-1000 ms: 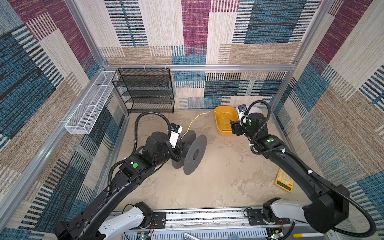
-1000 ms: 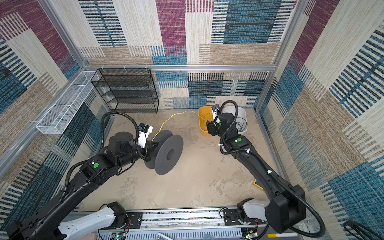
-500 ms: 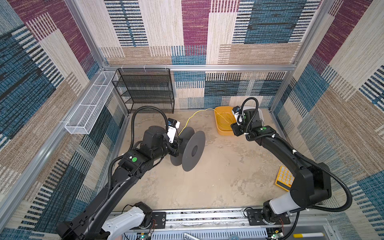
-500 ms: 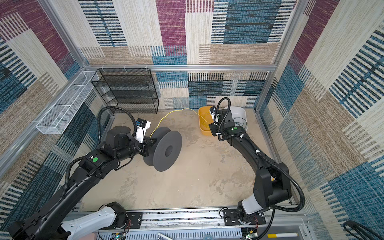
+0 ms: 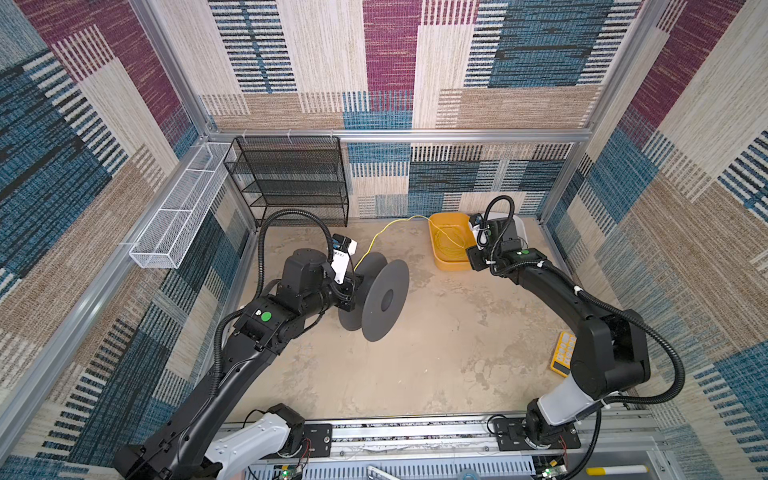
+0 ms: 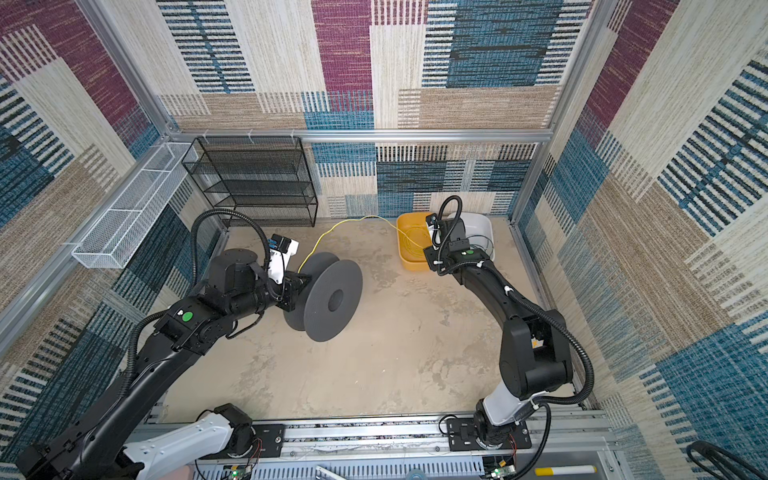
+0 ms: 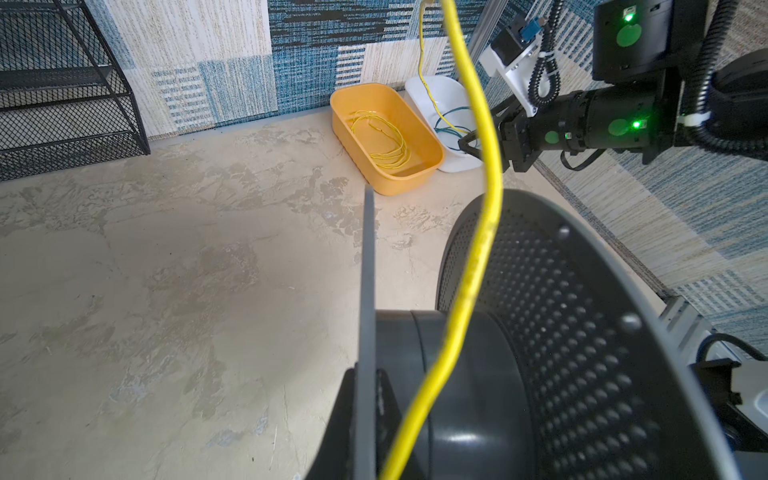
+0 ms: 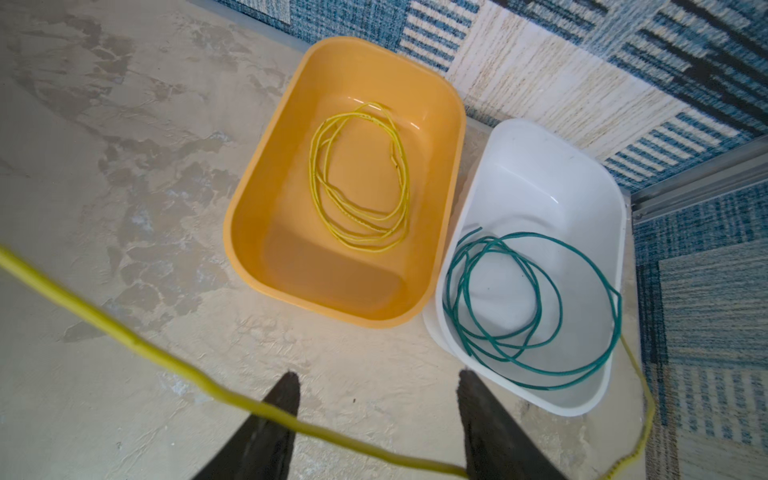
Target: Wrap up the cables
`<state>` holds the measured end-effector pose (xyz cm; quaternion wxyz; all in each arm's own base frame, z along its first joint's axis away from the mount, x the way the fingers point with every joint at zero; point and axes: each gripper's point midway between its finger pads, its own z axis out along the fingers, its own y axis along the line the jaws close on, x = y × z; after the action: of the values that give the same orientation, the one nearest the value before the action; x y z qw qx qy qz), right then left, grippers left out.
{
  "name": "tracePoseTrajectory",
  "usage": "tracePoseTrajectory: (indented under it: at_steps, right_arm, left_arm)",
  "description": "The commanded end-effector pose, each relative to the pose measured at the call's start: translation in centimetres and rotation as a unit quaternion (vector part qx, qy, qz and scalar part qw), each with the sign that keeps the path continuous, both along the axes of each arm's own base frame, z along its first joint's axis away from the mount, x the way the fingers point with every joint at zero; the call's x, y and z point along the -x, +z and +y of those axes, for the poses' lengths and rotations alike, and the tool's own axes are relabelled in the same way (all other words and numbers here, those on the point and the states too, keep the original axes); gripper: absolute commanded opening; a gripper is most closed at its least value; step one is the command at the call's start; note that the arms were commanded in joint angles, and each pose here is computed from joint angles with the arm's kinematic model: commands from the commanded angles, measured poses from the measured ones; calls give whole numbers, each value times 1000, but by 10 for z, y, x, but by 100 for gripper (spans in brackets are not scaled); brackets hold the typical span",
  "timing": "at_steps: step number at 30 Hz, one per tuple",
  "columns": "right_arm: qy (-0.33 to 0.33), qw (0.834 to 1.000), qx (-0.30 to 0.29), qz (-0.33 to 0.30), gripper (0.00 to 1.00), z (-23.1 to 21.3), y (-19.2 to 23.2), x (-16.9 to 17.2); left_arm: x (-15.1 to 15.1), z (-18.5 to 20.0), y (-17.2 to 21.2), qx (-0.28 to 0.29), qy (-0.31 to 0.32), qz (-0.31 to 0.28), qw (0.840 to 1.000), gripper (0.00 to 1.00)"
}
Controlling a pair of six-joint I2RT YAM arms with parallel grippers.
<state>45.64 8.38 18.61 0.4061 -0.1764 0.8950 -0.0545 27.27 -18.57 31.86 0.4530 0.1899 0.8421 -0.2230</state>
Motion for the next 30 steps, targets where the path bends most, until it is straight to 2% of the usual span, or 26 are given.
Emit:
tracePoseTrajectory:
  at_steps: [1,4,8,17,22,30]
  right_arm:
    - [-12,999,19,-26,63,-8,11,-17]
    - [-10,999,29,-24,61,-10,4,-28]
    - [-5,999,39,-27,54,-9,-2,-38]
    - [-24,997,62,-43,28,-20,9,-38]
    - [-48,994,80,-64,20,-31,31,-37]
    - [-57,993,62,-88,6,-31,76,-29]
  left_arm:
    - [-2,-4,16,12,-14,-29,999,0]
    - [-1,-4,17,14,-14,-30,999,0]
    - [1,-2,17,14,-14,-31,999,0]
    - [-3,0,17,14,-10,-34,999,0]
    - [-5,-2,21,18,-15,-39,999,0]
    - [-2,-4,41,36,-30,-65,997,0]
